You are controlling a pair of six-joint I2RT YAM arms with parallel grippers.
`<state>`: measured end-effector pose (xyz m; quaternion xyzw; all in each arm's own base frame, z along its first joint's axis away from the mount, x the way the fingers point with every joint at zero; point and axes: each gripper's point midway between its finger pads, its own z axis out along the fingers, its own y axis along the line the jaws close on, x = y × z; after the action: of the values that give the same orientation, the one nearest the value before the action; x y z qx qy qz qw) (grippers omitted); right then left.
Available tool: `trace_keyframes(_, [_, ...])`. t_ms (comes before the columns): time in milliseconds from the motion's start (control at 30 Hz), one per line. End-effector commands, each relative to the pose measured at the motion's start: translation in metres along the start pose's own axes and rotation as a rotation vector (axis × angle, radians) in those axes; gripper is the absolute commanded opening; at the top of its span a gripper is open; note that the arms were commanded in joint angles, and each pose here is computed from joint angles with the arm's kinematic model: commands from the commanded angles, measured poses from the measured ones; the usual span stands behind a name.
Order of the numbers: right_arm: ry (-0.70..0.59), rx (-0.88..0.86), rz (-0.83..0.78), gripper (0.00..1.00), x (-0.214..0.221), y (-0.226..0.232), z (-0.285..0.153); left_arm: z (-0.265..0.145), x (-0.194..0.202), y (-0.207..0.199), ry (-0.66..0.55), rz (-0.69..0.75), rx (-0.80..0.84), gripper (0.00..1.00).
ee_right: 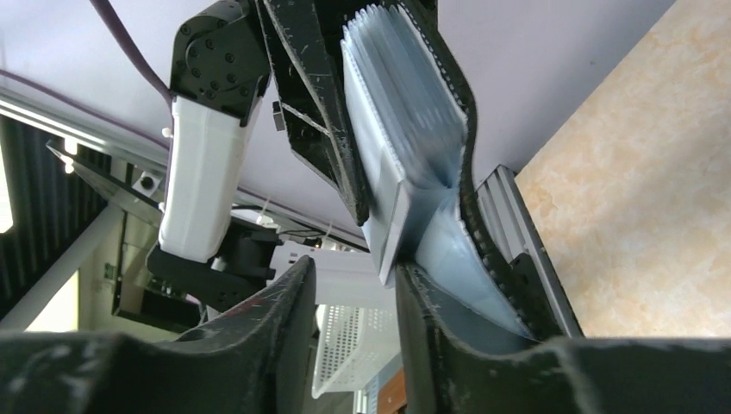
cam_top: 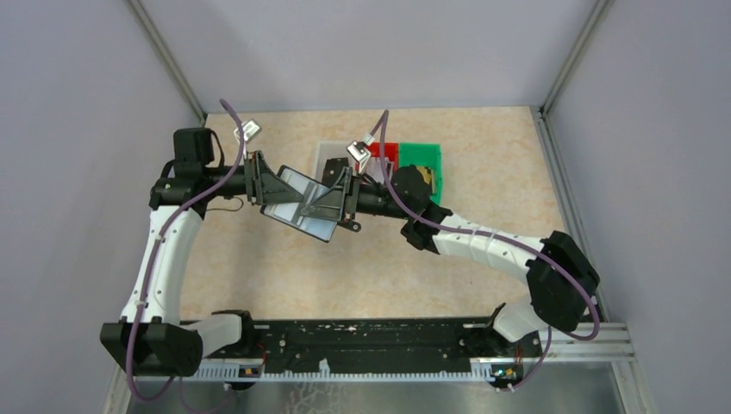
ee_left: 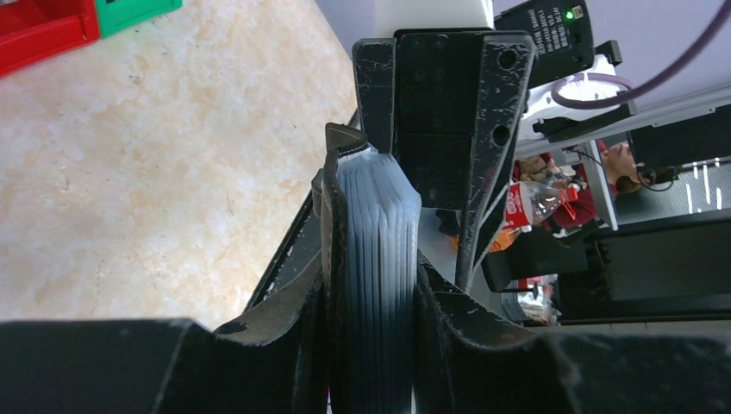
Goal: Take the credit cards out of the card holder
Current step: Remove the credit card from the card holder.
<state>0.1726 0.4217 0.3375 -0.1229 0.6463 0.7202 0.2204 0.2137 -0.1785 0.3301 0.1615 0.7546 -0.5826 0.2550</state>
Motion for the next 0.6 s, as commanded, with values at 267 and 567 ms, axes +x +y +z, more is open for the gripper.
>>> trace_keyframes(267, [-0.075,-0.142,-0.015,0.20,-0.014,0.032,0.008,-0.006,0.004,-0.041,0.030,-0.035,0.175,0.25])
trace_keyframes(567, [-0.111,-0.112,0.024,0.00,-0.021,0.022,0.006,-0.008,0.010,-0.046,0.048,-0.042,0.213,0.37])
